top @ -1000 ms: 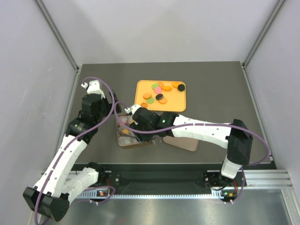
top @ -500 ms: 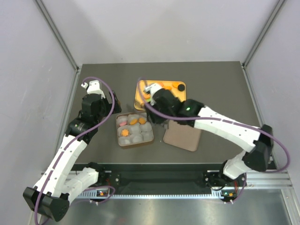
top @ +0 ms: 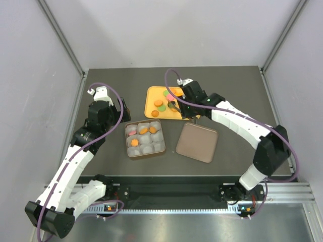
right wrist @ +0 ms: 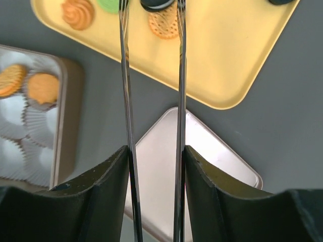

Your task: Pack the cookies

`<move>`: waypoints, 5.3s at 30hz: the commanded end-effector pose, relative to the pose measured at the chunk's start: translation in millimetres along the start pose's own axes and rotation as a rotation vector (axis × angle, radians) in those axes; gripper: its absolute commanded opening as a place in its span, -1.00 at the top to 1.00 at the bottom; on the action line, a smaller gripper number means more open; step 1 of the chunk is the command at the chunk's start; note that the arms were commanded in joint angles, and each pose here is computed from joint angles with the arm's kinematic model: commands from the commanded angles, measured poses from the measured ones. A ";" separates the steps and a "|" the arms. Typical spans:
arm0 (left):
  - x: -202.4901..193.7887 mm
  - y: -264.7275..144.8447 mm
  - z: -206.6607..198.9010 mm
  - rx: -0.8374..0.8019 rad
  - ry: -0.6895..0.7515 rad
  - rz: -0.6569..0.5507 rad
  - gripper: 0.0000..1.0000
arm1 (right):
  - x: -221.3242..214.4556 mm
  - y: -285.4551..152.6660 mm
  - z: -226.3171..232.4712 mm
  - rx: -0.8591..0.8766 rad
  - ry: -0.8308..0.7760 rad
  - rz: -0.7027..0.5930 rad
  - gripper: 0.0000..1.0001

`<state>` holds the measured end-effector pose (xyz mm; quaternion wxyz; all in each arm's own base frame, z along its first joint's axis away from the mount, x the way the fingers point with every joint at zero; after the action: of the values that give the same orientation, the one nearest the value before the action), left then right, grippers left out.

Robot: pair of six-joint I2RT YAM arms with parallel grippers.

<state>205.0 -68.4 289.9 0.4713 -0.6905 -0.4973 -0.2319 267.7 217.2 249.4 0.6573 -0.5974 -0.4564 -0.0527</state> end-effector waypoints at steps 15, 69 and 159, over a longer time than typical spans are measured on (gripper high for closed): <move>2.2 6.1 -2.3 -0.015 -0.010 -0.023 -0.98 | 25.3 44.1 -12.8 -0.029 -0.034 -0.003 0.02; 3.6 6.6 -1.5 -0.022 -0.018 -0.022 -0.98 | 40.6 15.0 -18.3 -0.033 0.006 -0.101 0.28; 3.7 6.0 0.1 -0.021 -0.025 -0.023 -0.98 | -33.1 -29.4 154.7 0.314 -0.229 -0.013 0.09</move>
<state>207.9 -66.3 283.6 0.4760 -0.6928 -0.4943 -0.2214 145.3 311.6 223.5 0.6833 -0.4976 -0.5243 0.1035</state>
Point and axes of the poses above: each gripper's point midway between its finger pads, its own y axis out along the fingers, its own z axis along the line the jaws close on, x = y × z, the point moved 10 cm from there along -y, back along the fingers, and after that the axes turned 14 degrees about -y, right-handed, at the moved point
